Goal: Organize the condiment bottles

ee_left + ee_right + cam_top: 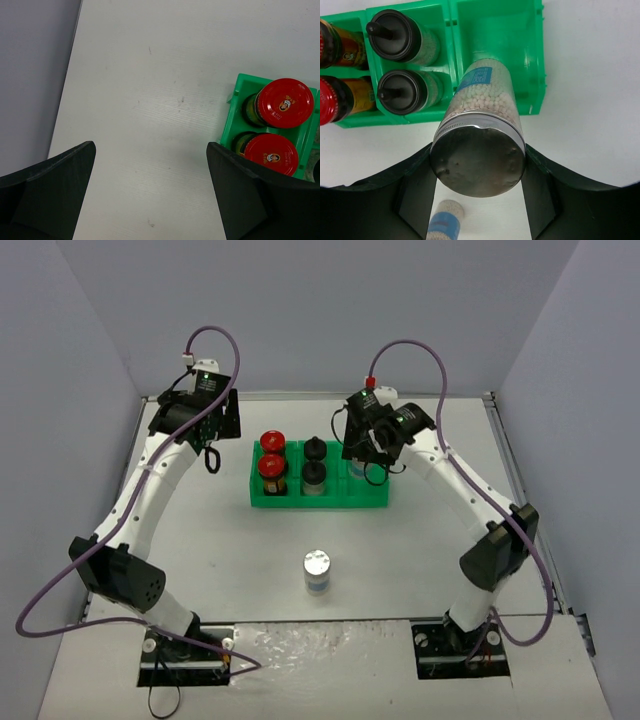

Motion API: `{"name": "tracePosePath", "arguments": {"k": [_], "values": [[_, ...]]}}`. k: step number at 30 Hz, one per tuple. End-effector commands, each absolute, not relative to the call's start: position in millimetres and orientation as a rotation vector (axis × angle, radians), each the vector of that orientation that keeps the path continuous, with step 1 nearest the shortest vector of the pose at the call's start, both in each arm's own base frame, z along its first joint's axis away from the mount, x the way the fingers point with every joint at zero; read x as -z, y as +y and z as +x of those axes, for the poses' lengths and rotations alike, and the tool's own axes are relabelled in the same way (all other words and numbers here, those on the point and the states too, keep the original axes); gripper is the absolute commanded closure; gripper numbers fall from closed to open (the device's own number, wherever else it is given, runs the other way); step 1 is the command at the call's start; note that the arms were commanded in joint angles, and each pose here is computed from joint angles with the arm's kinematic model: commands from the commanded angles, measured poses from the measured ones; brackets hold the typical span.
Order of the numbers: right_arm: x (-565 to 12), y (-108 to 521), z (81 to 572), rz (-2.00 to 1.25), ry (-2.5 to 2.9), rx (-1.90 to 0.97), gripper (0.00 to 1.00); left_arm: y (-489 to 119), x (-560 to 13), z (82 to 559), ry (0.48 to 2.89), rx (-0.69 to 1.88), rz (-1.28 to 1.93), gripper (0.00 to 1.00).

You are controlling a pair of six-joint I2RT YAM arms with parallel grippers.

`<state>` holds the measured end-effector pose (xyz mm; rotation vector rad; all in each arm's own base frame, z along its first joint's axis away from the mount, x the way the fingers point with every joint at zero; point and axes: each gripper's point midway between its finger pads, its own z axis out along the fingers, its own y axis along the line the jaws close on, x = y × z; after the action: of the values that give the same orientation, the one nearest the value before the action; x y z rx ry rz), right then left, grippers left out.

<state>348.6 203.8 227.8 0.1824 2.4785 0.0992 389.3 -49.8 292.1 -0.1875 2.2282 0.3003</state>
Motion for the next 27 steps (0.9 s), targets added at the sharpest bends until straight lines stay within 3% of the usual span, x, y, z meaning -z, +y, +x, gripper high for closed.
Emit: {"name": "tracePosePath", "arguments": {"k": [1,15,27], "values": [[-233.3,208.9,384.3,0.169,2.412,-0.109,1.00,-44.2,-325.3,390.8,2.130,-0.272,-0.228,0.09],[-200.2,192.3,447.1,0.230,2.432,-0.107,1.00,-44.8,-328.5,392.6,2.129,-0.271,-0.225,0.09],[-165.1,200.3,462.2,0.223,2.494,-0.115,1.00,-43.9,-328.3,391.7,2.131,-0.281,-0.226,0.09]]}}
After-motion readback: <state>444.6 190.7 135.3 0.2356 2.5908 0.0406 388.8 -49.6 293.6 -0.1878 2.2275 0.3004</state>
